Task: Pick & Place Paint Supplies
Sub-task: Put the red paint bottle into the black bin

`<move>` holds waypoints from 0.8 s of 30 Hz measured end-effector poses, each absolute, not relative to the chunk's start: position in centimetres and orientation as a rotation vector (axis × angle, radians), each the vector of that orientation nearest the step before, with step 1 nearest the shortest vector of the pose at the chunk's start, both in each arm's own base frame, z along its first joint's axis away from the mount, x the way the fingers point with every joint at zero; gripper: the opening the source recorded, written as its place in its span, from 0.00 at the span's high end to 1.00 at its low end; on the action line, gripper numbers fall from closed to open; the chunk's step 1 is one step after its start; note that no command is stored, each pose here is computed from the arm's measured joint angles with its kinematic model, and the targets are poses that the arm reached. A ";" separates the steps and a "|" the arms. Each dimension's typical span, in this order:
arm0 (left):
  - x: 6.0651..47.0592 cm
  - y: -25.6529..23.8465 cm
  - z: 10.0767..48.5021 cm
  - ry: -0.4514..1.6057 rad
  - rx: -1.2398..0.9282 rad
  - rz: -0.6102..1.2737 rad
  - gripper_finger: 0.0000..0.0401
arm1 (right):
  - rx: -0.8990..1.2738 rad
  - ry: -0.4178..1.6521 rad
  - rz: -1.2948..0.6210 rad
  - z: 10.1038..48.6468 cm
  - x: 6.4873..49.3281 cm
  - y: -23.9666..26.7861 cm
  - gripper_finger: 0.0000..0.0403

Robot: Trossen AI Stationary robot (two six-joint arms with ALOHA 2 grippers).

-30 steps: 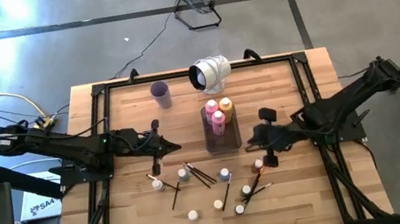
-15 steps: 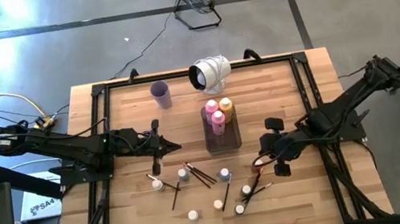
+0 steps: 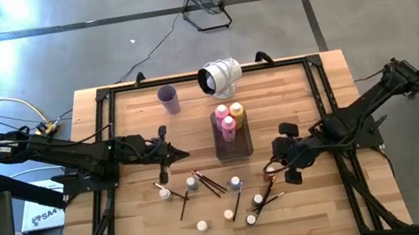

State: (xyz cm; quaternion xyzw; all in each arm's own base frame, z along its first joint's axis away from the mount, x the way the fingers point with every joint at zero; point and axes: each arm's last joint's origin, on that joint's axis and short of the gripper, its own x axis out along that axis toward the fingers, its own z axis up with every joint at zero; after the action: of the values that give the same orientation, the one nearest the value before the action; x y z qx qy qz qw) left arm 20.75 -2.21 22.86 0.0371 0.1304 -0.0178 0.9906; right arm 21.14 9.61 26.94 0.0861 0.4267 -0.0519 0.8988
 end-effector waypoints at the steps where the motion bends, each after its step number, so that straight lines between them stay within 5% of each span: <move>1: 20.7 -2.2 22.8 0.264 0.075 -0.035 1.00 | 0.179 0.885 -0.105 26.9 21.1 9.6 1.00; 7: 20.7 -2.2 22.8 0.272 0.075 -0.036 1.00 | 0.195 0.902 -0.073 26.9 21.1 9.7 0.94; 17: 20.7 -2.2 22.8 0.273 0.075 -0.035 1.00 | 0.173 0.906 -0.059 26.9 21.1 9.7 0.59; 24: 20.7 -2.2 22.7 0.283 0.075 -0.035 1.00 | 0.188 0.913 -0.049 26.9 21.1 9.8 0.46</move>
State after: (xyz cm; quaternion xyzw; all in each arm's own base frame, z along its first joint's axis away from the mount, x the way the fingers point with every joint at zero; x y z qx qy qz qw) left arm 20.70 -2.19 22.67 0.0373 0.1412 -0.0172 0.9891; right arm 21.09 9.78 26.86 0.0908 0.4402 -0.0238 0.8930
